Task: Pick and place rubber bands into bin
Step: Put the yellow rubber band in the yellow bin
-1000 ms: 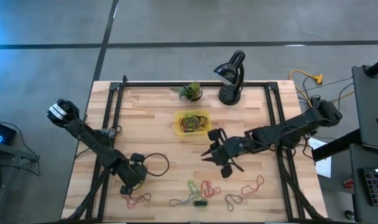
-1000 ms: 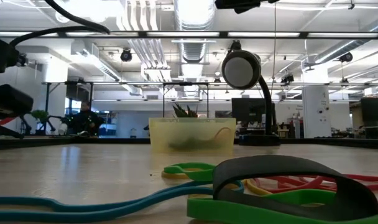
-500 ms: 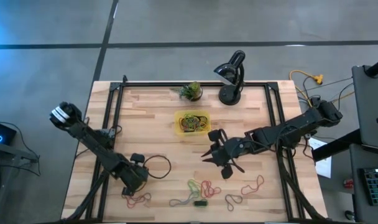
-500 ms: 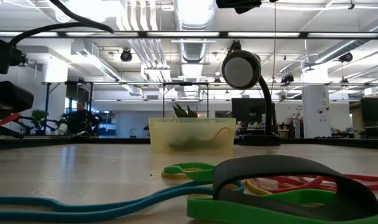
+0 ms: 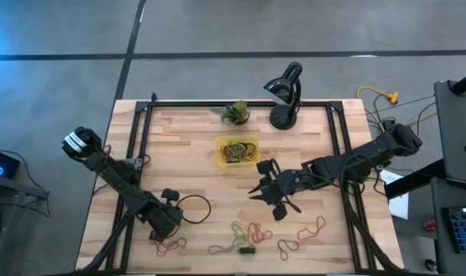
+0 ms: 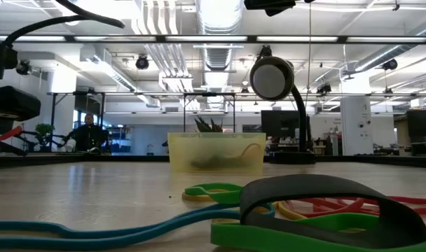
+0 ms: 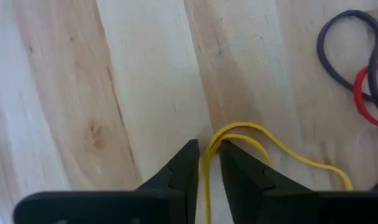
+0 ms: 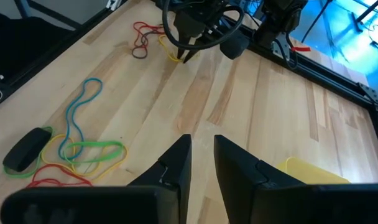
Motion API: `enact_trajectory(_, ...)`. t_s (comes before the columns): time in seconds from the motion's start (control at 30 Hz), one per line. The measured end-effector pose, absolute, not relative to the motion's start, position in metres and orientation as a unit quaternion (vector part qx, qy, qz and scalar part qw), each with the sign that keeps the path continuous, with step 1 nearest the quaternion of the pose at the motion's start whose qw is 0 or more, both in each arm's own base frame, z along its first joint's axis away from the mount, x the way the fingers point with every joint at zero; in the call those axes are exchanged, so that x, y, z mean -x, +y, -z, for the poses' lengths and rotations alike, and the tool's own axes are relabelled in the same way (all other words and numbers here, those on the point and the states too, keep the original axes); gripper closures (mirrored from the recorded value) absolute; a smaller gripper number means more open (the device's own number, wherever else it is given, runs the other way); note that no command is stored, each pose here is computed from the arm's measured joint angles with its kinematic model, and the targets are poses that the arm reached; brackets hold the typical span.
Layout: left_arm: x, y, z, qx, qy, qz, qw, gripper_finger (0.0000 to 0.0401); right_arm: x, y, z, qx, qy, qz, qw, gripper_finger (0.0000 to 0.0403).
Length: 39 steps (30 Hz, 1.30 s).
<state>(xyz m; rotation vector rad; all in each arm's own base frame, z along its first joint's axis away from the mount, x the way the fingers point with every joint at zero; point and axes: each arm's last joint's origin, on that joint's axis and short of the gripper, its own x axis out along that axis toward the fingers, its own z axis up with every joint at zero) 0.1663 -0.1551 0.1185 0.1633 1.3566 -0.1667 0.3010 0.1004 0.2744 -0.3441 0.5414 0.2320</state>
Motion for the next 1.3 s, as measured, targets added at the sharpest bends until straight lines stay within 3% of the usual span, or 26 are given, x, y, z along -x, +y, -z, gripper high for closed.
enact_trajectory(0.2, -0.165, -0.154, -0.118, -0.100, 0.621, 0.073, 0.774, 0.0397, -0.301, 0.100, -0.274, 0.169, 0.265, -0.114, 0.942, 0.0340)
enact_trajectory(0.67, -0.172, -0.156, -0.133, -0.177, 0.594, 0.041, 0.784, 0.0401, -0.301, 0.100, -0.274, 0.169, 0.265, -0.114, 0.942, 0.0342)
enact_trajectory(0.8, -0.173, -0.158, -0.147, -0.242, 0.578, -0.004, 0.780, 0.0401, -0.301, 0.100, -0.274, 0.169, 0.265, -0.114, 0.942, 0.0342)
enact_trajectory(0.9, -0.179, -0.169, -0.164, -0.257, 0.536, -0.017, 0.804, 0.0401, -0.301, 0.100, -0.274, 0.169, 0.266, -0.114, 0.942, 0.0342)
enact_trajectory(1.3, -0.185, -0.175, -0.186, -0.336, 0.455, -0.074, 0.821, 0.0401, -0.301, 0.100, -0.274, 0.171, 0.267, -0.114, 0.942, 0.0344)
